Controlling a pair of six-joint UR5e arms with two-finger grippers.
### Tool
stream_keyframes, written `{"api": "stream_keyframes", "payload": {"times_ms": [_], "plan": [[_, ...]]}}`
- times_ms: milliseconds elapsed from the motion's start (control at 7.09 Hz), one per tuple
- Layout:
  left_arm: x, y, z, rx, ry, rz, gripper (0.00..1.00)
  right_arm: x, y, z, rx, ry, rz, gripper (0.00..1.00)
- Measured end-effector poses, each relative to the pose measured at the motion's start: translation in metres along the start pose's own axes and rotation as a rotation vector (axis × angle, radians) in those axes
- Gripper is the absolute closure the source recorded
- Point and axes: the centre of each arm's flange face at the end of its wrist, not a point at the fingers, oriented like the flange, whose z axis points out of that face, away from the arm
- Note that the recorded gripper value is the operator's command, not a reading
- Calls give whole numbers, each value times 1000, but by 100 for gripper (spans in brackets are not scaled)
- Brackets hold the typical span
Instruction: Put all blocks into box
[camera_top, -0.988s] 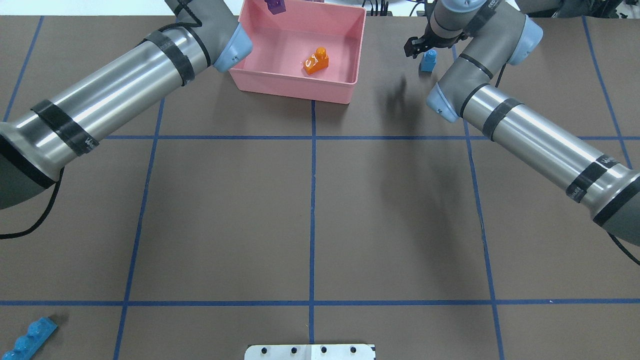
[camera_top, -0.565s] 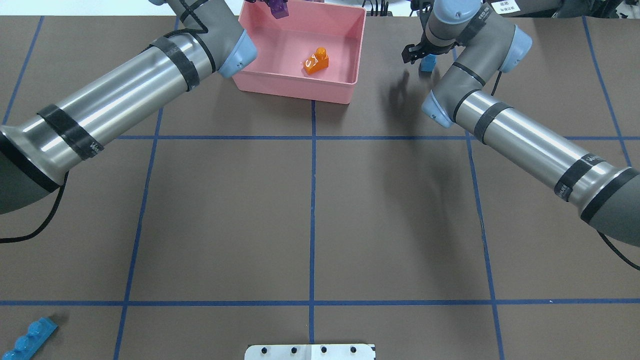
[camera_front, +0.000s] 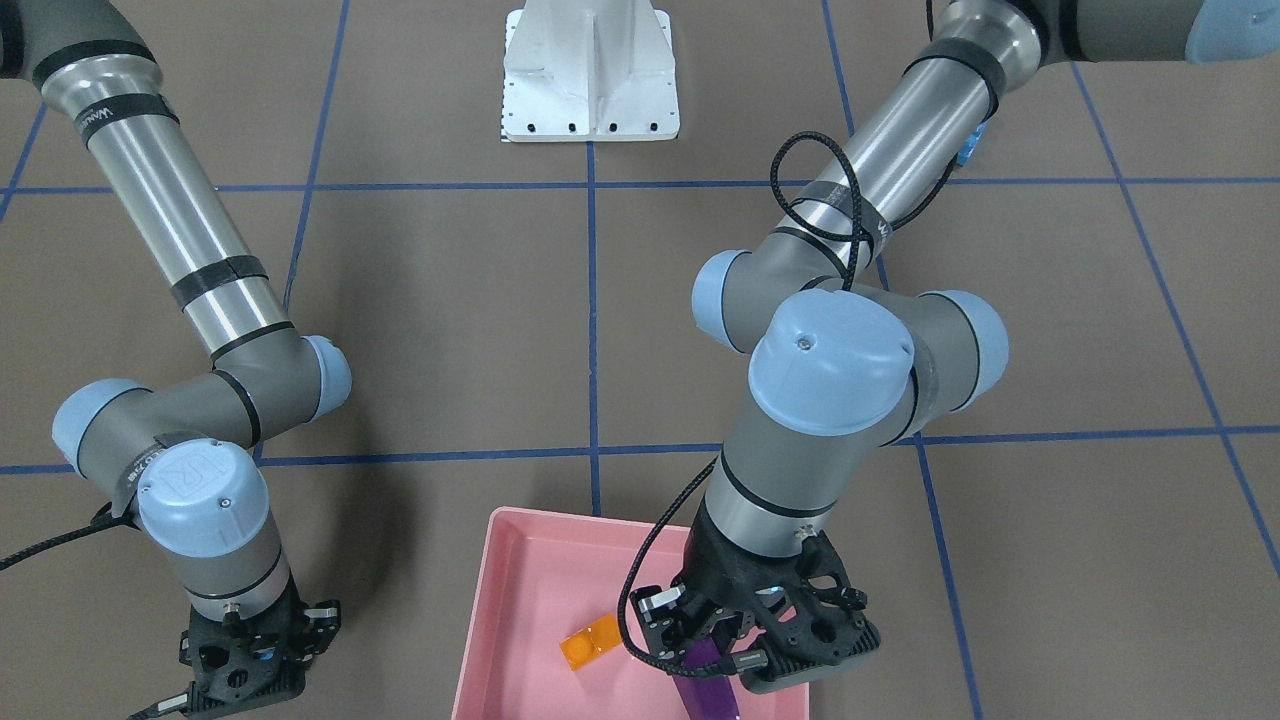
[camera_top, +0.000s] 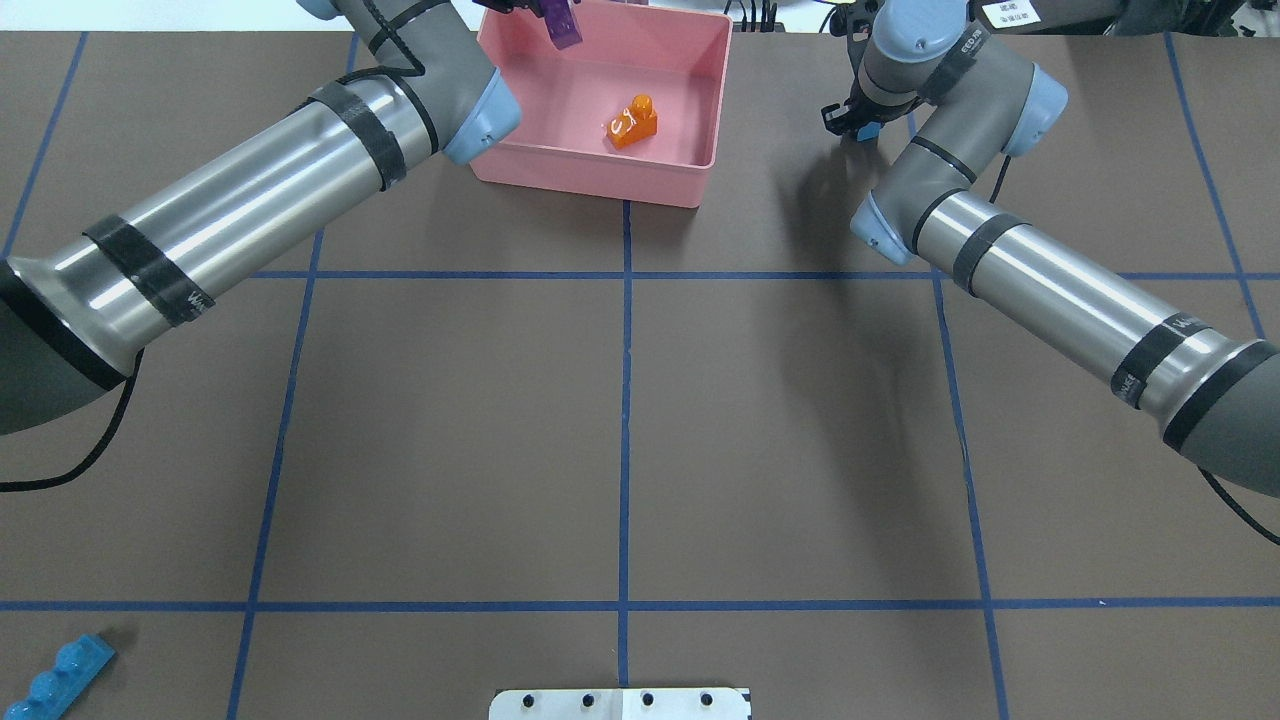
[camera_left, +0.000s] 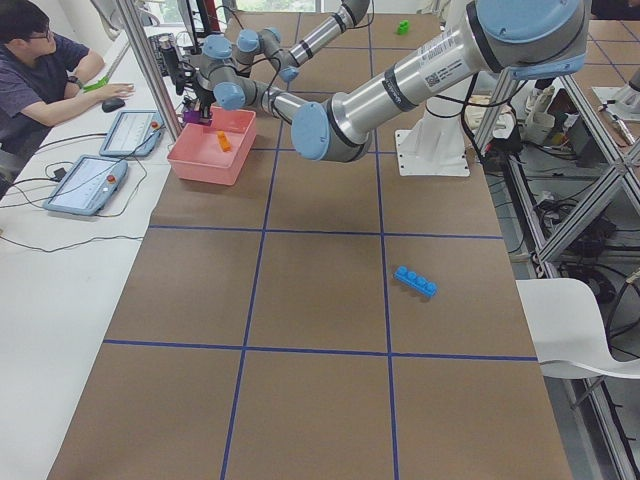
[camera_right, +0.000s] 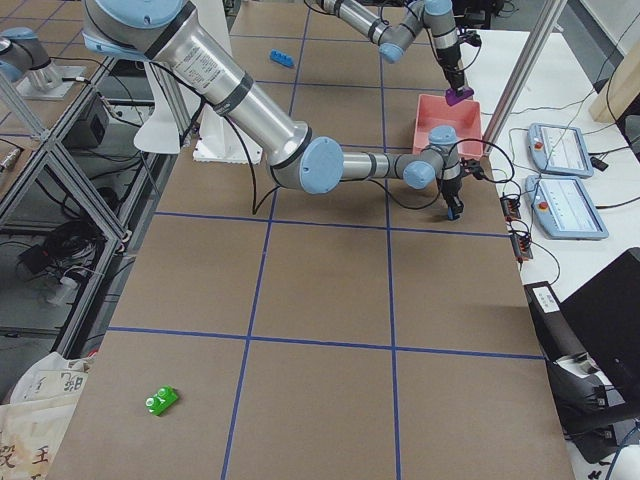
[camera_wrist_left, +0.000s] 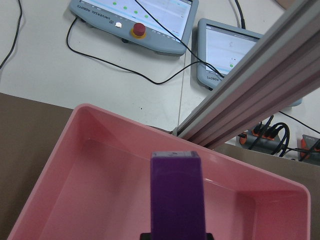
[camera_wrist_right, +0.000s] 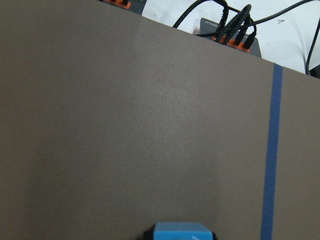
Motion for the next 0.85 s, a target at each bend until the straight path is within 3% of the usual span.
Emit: {"api": "stream_keyframes", "payload": {"times_ms": [141,282,565,847], "plan": [[3,3,0,-1,4,-4,0,6,-10,-10,6,-14,9,100],[6,5,-1,-3,8,-4,0,19,-27,-30,8,-63,28,100],[12,4,-20,-23,-8,9,0,21,-67,-100,-20,-166,93,100],[-11,1,-63,-125,-131,109,0,-22,-102,-166,-37,-249,246,100]]}}
